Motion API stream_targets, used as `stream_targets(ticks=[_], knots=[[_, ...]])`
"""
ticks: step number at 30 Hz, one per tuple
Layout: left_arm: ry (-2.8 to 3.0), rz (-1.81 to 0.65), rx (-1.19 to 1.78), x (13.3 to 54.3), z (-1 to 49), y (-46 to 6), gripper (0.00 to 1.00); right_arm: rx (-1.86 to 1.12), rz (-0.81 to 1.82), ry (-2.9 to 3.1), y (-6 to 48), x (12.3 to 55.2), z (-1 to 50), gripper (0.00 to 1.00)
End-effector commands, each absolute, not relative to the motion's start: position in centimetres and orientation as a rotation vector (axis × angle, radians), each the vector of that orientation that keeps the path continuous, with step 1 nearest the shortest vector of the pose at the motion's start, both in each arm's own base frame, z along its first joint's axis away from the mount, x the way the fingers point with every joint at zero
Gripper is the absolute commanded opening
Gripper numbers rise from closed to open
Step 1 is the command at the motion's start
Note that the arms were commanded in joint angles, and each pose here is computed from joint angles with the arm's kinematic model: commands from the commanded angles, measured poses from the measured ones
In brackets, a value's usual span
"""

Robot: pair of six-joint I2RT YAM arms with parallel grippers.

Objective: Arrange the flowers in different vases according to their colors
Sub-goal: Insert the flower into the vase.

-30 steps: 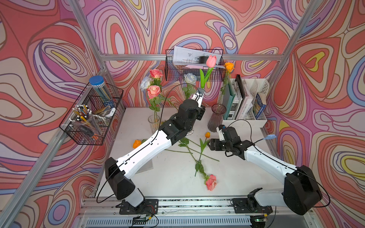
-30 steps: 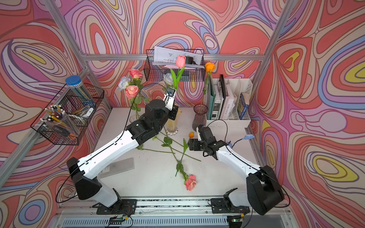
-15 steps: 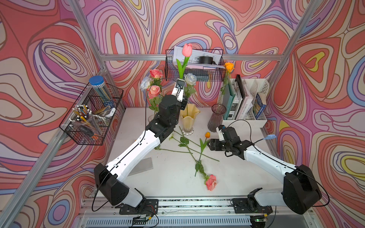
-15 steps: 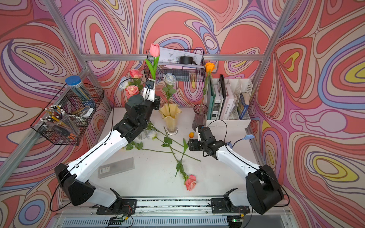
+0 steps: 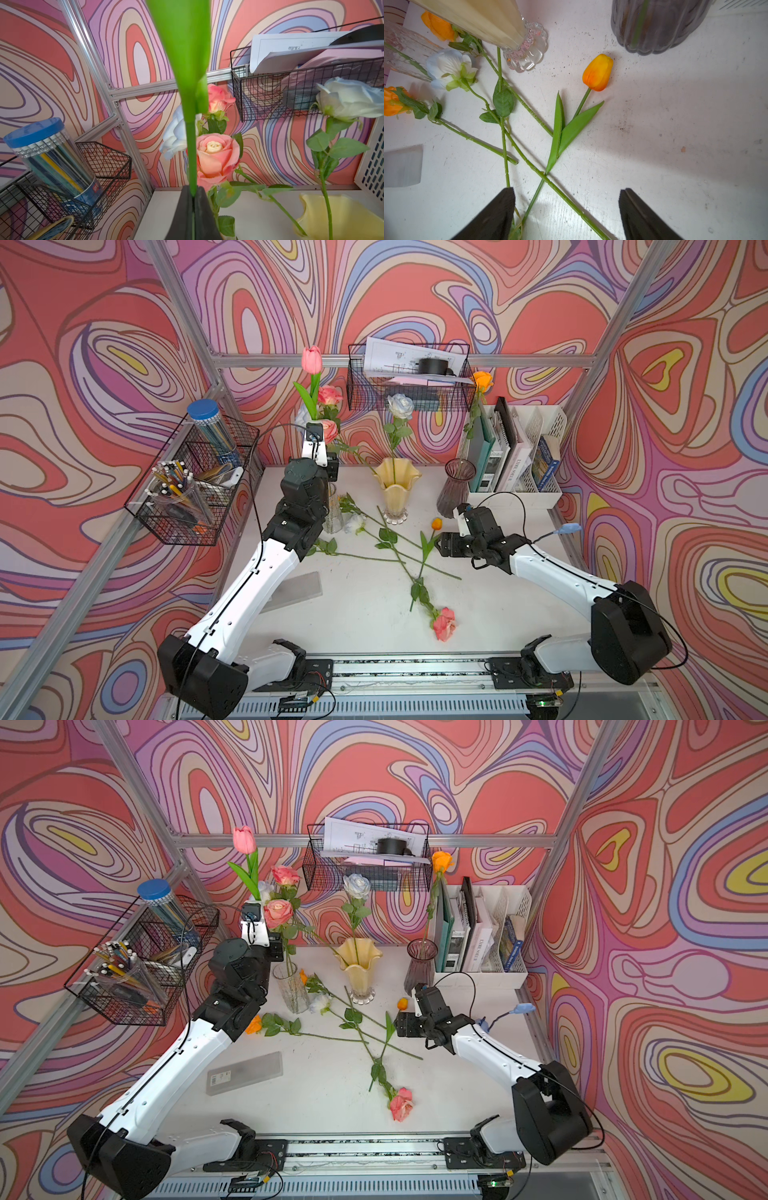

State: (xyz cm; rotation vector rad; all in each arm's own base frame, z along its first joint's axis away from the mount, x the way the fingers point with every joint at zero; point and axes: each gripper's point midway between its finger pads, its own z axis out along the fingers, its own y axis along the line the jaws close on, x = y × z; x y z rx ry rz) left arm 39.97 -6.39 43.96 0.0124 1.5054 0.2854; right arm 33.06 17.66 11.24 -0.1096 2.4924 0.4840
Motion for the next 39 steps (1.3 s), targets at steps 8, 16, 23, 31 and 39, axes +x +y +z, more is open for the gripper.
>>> stream_targets(ticks=[8, 16, 23, 31, 39], knots=[[1.387, 0.296, -0.248, 36.5, 44.8, 2.2, 0.0, -0.135, 0.482, 2.469, 17.9, 33.8, 11.9, 0.81], [1.406, 0.226, -0.267, 38.2, 42.5, 2.6, 0.0, -0.153, 0.489, 2.477, 18.4, 34.3, 11.4, 0.81], [1.427, 0.159, -0.311, 40.7, 40.1, 3.9, 0.0, -0.171, 0.473, 2.485, 18.2, 34.3, 11.3, 0.81], [1.484, 0.081, -0.279, 44.3, 37.1, 2.6, 0.0, -0.168, 0.464, 2.498, 18.3, 34.5, 10.9, 0.8], [1.549, 0.038, -0.257, 46.3, 33.8, 1.7, 0.0, -0.167, 0.45, 2.507, 18.3, 34.8, 10.7, 0.8]])
